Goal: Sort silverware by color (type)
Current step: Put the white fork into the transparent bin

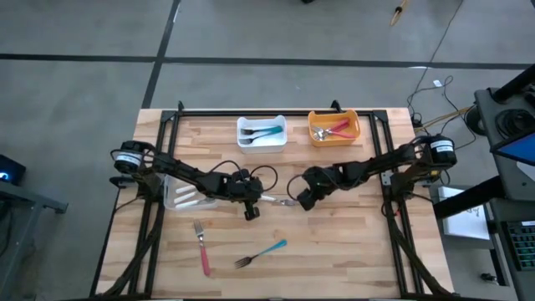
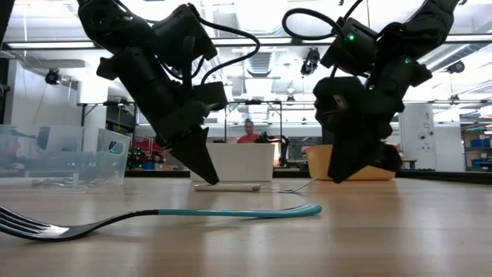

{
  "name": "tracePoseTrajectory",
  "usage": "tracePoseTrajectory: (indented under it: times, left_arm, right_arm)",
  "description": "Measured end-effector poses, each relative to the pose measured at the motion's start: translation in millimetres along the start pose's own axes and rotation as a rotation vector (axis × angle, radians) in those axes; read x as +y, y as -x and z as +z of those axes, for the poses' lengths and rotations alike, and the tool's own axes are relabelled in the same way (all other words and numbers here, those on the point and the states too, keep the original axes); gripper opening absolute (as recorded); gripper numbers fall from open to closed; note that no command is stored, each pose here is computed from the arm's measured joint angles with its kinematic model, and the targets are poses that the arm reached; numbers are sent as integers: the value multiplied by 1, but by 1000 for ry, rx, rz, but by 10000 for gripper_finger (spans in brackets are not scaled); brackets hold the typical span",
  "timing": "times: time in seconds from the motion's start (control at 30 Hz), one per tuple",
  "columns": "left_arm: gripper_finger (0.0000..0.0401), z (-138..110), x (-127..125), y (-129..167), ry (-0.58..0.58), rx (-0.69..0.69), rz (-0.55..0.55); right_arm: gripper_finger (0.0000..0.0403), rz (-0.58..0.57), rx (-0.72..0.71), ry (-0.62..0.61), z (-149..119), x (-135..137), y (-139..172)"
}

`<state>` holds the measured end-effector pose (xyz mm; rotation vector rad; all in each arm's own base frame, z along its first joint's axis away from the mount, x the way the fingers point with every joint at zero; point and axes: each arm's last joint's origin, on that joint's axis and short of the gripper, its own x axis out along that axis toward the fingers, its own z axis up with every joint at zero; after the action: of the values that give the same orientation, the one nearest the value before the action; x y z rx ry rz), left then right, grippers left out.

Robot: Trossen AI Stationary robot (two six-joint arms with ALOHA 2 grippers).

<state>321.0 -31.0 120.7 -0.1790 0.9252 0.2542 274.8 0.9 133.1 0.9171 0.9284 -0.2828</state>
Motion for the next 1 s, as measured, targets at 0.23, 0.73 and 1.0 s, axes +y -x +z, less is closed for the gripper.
tracePoseTrajectory:
  times: [0.23, 0.73, 1.0]
  left_arm:
    - [0, 0, 0, 0, -1, -8, 18]
    - [0, 0, 0, -1, -3, -14, 21]
    - [0, 1, 0, -1, -1, -23, 21]
  right_arm:
    - [122, 34, 9, -65, -4, 6, -3]
    - [216, 102, -83, -110, 0, 10, -23]
    - [214, 118, -97, -111, 1, 10, -30]
